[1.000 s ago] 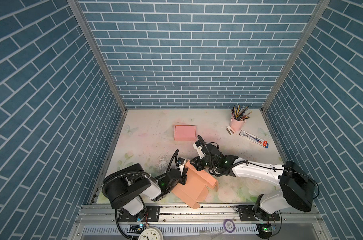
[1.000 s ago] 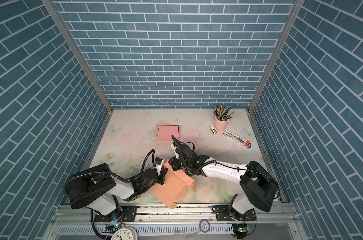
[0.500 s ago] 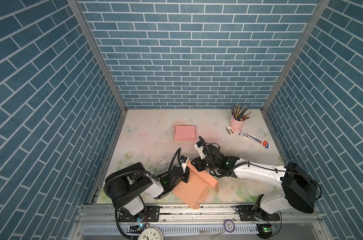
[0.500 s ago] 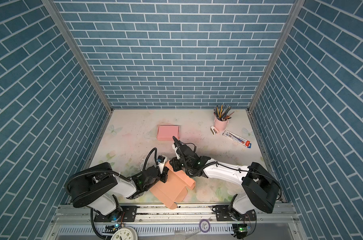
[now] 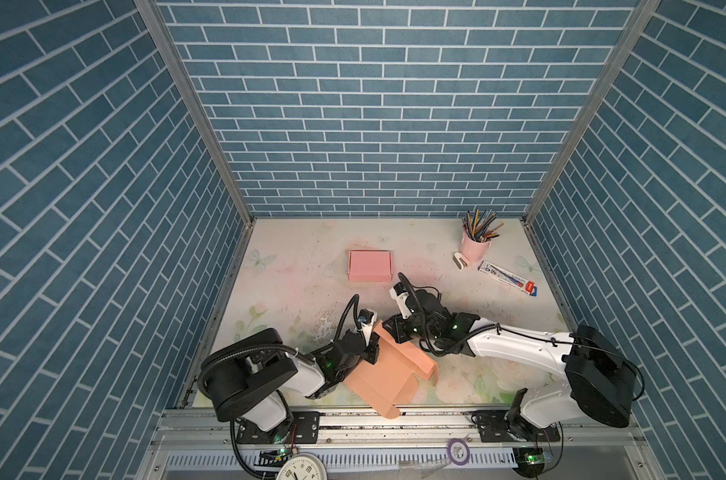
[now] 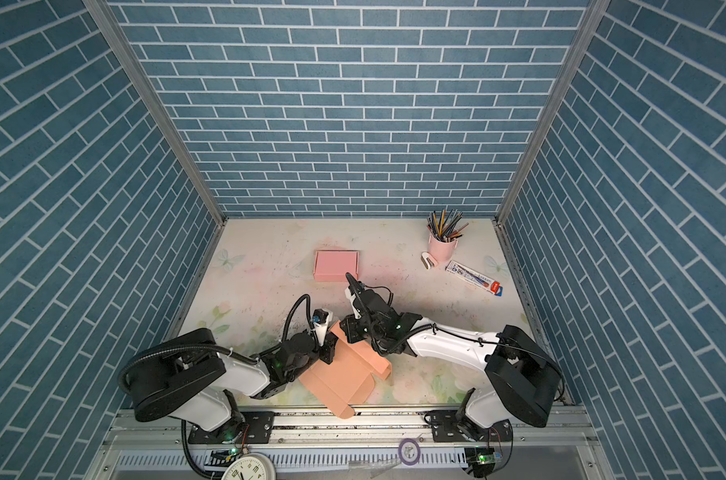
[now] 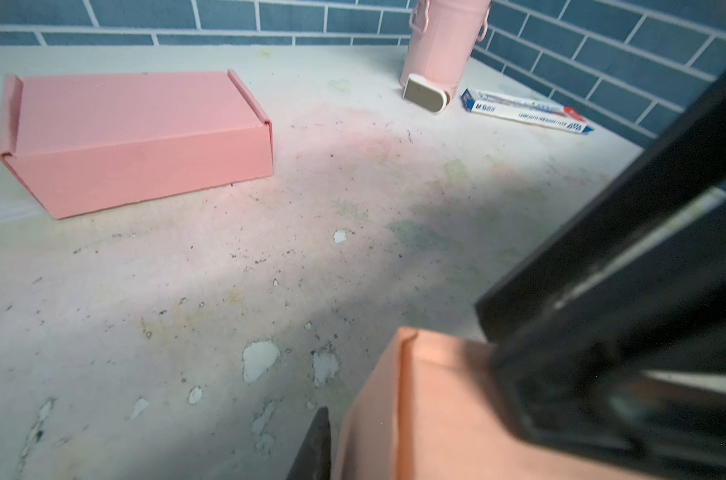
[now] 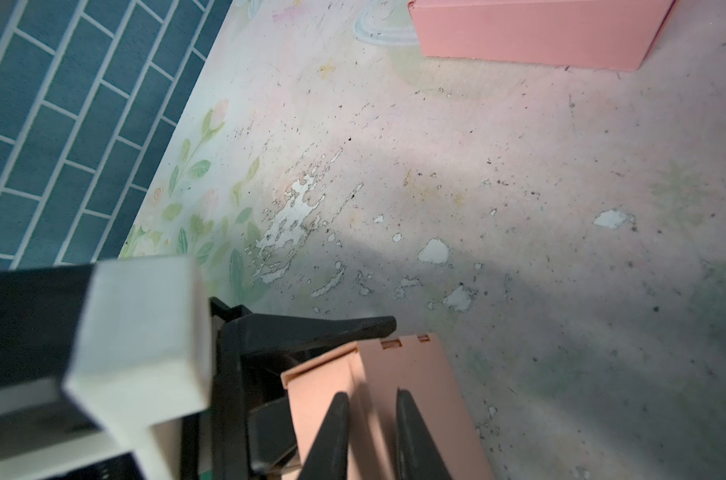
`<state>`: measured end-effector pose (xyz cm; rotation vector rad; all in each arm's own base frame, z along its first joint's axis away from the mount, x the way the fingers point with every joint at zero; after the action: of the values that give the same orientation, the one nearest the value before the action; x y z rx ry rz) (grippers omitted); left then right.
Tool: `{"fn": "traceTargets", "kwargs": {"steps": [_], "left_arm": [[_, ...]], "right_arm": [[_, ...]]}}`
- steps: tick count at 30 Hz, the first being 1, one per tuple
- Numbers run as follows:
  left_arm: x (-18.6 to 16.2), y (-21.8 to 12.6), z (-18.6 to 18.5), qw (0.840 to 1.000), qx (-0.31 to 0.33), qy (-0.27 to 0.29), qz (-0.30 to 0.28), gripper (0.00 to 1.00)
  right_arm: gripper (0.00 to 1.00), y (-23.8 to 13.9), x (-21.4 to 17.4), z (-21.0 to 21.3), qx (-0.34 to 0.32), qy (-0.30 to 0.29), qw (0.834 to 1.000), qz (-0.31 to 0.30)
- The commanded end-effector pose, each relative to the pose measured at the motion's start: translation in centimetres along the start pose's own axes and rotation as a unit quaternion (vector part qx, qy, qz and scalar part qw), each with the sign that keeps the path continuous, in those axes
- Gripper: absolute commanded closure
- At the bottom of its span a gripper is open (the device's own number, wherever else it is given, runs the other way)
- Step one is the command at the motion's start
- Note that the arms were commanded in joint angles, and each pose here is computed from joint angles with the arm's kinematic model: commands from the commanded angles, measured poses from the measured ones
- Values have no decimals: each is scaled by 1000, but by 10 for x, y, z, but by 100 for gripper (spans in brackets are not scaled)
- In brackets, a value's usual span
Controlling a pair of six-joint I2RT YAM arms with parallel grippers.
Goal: Fold the paper box
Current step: 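Hold the upright tan walls with both grippers, keeping the box shape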
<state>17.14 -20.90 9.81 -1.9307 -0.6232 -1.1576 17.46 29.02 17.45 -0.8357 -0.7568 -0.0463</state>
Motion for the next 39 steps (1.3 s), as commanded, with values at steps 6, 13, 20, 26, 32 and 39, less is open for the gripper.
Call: {"fn": "traceTargets", "kwargs": {"steps": [6,13,20,26,32,39], "left_arm": [[10,-4,-1,1000,10,-3,-17,84],[11,-3,-2,1000,9,-6,-21,90],[4,0,2,1000,18,-4,-11,84],[-1,-1,5,1000,26,-3,-7,82],[-8,4,6,1000,29,4,3,83],[-14,8,7,1000,29,6,9,85]], "right_arm": [[79,1,-29,-16,-47,15,997,61],[79,-3,-27,-15,-45,16,997,54],[79,-2,-26,-15,-45,15,998,52],[79,-3,-27,-15,-46,16,998,49],[79,-2,-26,-15,-46,15,998,51],[79,-1,-26,-15,-49,16,997,52]]}}
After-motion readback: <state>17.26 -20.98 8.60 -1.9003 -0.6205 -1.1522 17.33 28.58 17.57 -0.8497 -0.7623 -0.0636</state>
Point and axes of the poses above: each gripper's point midway between its finger pads, its own y axis out along the fingers, its own z axis along the line the jaws close on, x = y × z, the point moved 9 cm from there along -y, back along the fingers, and after that the axes turned 5 degrees about -y, right-handed, at the moved point
